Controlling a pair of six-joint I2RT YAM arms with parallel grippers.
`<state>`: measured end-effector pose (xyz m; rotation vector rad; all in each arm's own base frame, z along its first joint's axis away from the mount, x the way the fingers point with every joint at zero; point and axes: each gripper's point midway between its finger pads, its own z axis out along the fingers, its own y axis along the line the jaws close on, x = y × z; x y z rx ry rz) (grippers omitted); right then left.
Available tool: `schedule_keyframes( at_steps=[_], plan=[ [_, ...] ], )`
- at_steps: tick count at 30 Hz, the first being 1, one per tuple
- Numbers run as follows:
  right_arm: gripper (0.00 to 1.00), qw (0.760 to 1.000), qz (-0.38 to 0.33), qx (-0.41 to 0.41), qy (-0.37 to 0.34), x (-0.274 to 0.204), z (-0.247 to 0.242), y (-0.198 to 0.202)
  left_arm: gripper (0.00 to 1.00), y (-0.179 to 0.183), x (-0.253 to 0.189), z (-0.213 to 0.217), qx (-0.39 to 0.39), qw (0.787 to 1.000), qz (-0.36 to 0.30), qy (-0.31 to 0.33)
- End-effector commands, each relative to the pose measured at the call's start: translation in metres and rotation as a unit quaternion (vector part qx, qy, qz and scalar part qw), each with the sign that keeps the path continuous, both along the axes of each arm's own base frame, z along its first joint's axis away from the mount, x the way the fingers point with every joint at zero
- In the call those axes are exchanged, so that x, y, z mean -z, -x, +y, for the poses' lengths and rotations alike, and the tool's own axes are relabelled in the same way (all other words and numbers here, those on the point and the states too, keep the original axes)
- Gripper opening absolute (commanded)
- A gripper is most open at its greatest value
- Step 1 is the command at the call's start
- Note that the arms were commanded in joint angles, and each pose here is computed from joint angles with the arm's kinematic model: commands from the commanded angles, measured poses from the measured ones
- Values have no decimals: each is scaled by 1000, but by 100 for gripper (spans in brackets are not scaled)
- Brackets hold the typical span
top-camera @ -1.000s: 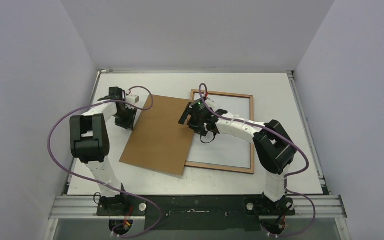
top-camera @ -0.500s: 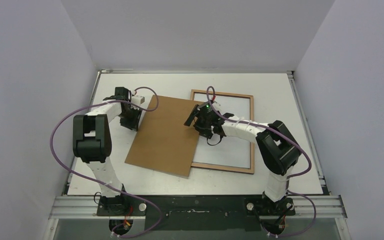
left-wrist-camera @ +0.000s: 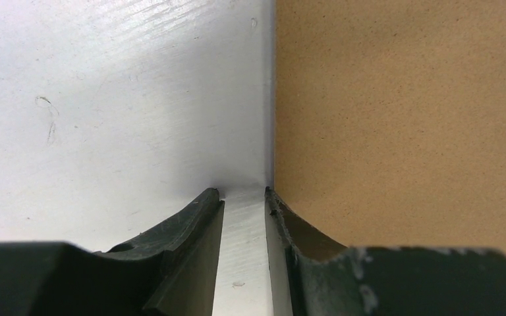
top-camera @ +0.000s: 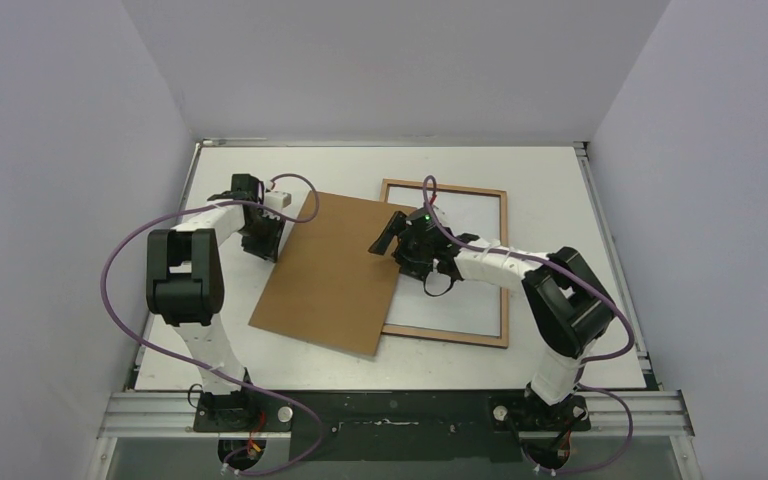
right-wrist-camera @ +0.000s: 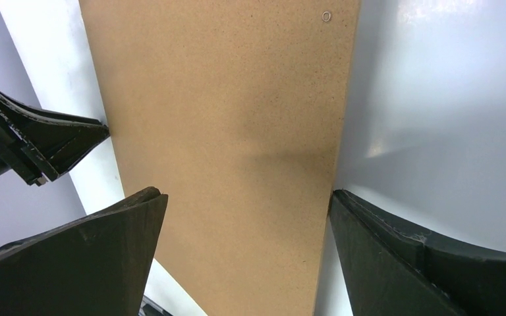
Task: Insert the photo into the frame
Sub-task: Turn over the photo frame item at the center of the board.
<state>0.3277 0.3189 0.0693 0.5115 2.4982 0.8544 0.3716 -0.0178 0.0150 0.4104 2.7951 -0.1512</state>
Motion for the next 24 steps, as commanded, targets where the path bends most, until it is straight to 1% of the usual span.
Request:
schedule_keyframes(
  at_steps=[1, 2, 6, 9, 12, 14, 17, 21, 24],
  plan=[
    [97, 991, -72, -37, -107, -61, 35, -12, 29, 12, 3, -24, 5, 999, 29, 46],
    [92, 988, -84, -42, -120, -69, 39, -13, 29, 12, 2, -23, 5, 999, 29, 46],
    [78, 976, -133, -66, -160, -109, 51, -14, 29, 13, 2, -23, 5, 998, 30, 49],
    [67, 961, -183, -84, -188, -146, 57, -11, 29, 14, 1, -25, 2, 998, 35, 60],
    [55, 949, -212, -101, -210, -166, 64, -6, 29, 14, 0, -26, 0, 997, 38, 70],
    [46, 948, -213, -109, -212, -168, 70, -4, 28, 14, 0, -27, -2, 996, 40, 75],
    [39, 955, -192, -115, -195, -155, 77, -4, 29, 14, -3, -28, -2, 996, 39, 80],
    [32, 963, -160, -117, -182, -133, 82, -4, 29, 14, -7, -30, -1, 995, 37, 88],
    [24, 965, -159, -114, -173, -133, 82, -6, 28, 14, -10, -32, 0, 995, 35, 92]
  ],
)
